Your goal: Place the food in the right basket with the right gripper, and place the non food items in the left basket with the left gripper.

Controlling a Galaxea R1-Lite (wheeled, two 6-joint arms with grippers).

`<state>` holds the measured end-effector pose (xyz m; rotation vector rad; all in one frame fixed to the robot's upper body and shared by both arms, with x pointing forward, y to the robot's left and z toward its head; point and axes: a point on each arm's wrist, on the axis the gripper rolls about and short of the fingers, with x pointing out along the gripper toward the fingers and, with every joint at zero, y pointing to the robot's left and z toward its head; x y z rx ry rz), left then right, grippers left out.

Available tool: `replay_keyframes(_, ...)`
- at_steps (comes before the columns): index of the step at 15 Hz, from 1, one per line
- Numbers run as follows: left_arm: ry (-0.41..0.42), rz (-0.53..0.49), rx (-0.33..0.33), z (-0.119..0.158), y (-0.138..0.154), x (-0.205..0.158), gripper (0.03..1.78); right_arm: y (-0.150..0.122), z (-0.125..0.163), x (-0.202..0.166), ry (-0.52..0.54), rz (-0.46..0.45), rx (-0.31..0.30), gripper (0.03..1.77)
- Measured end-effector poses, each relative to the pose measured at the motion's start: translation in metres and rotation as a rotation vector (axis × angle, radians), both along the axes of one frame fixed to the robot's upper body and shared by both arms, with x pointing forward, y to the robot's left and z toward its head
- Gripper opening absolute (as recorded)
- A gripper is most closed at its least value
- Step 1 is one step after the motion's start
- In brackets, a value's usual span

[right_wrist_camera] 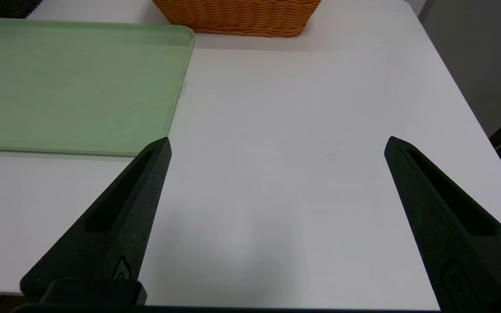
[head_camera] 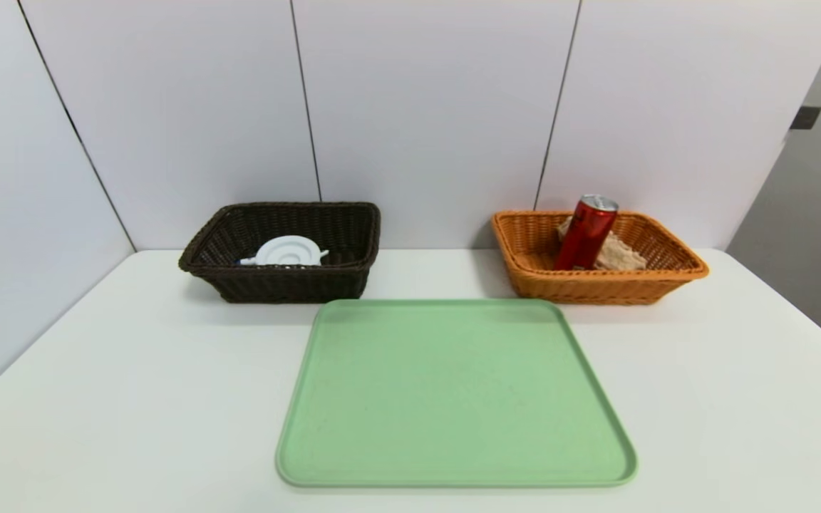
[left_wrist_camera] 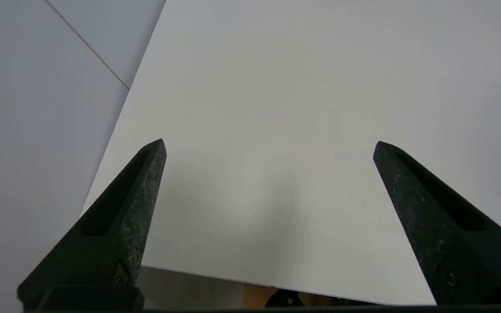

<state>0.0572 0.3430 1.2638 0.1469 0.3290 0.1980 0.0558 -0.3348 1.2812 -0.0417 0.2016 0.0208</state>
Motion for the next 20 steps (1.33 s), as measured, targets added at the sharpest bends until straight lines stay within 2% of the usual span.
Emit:
replay_keyframes(1,-0.002,-0.037,0.01,0.003,-0.001,-0.001,1.69,0.0,0.0,-0.001,-0.001,0.004,0.0,1.69)
replay_keyframes(5,-0.001,-0.064,0.05,0.005,-0.001,-0.002,1.69,0.0,-0.007,-0.005,0.017,0.018,-0.011,1.69)
replay_keyframes(10,0.022,-0.048,0.058,-0.005,-0.002,-0.001,1.69,-0.001,-0.021,-0.012,0.003,0.026,-0.017,1.69)
replay_keyframes(16,0.012,-0.071,0.099,-0.05,-0.005,-0.019,1.69,-0.001,-0.033,-0.012,-0.039,0.023,-0.016,1.69)
replay_keyframes(20,-0.185,-0.096,0.072,-0.061,-0.006,-0.004,1.69,-0.001,-0.056,-0.003,-0.204,0.014,-0.017,1.69)
